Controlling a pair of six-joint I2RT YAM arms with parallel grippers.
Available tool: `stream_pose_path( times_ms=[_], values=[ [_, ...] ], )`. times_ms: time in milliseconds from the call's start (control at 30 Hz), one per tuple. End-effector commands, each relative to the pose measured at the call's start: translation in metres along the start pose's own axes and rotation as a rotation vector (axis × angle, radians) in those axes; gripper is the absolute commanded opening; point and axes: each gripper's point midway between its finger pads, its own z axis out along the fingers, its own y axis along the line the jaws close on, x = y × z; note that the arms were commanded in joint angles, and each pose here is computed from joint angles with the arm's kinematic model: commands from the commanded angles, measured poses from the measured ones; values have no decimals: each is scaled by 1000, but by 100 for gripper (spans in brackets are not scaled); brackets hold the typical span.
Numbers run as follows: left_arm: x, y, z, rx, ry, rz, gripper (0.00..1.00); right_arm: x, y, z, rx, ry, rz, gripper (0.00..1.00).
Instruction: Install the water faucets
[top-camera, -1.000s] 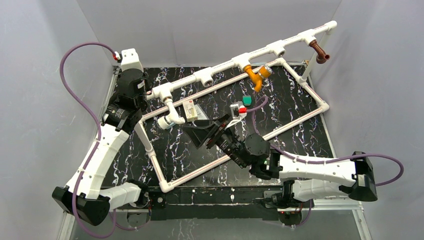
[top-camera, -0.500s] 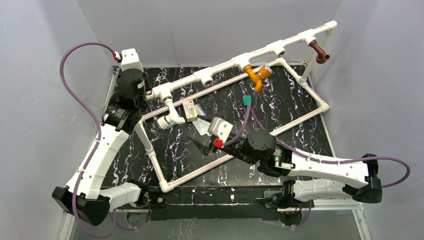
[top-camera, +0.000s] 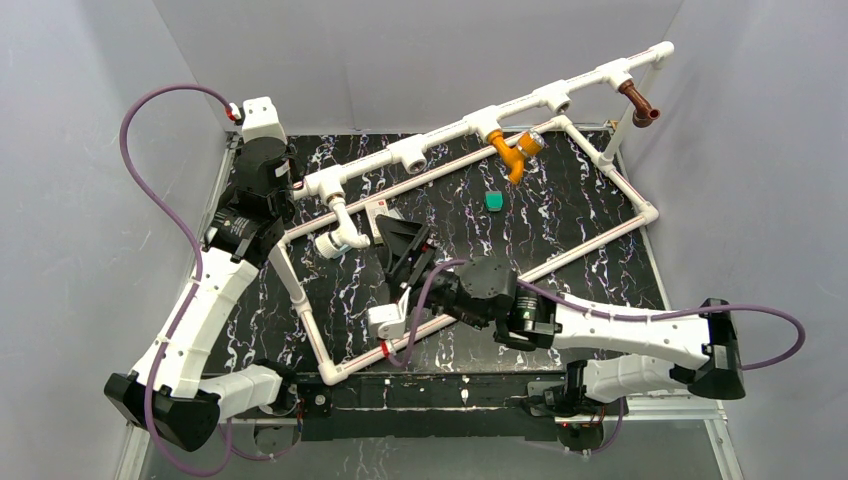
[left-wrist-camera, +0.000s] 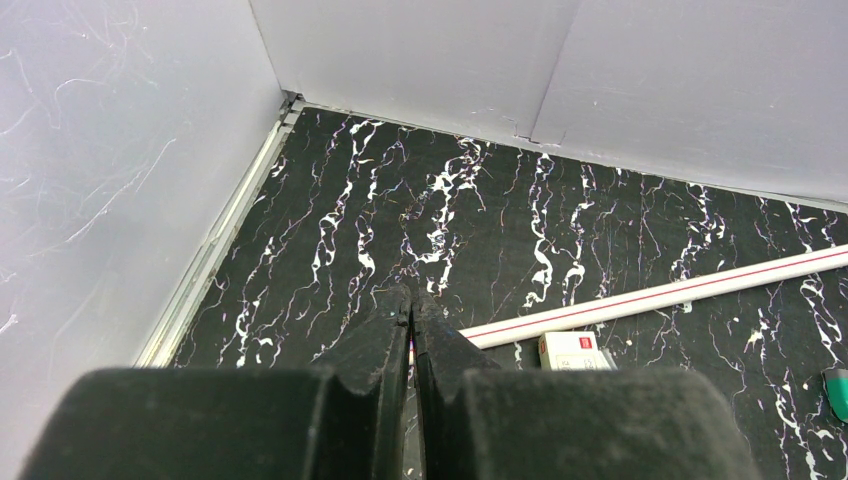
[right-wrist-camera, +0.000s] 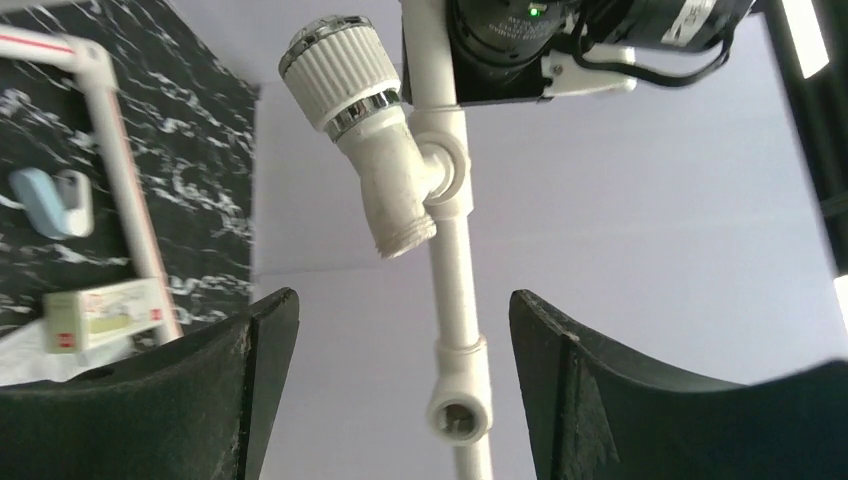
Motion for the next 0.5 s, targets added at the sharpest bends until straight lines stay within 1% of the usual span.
stream_pose_path(
  times_ms=[0,200,367,467],
  values=[
    [155,-4,-10,47,497,330,3,-11,-45,6,130,-7,-245,84],
    [154,-4,-11,52,493,330,3,-17,-38,32,111,-3,-317,84],
    [155,-5,-12,56,493,329,3,-19,-37,43,117,-2,-334,84],
    [155,-6,-11,59,493,330,3,-21,-35,48,113,-6,-330,81]
  ],
)
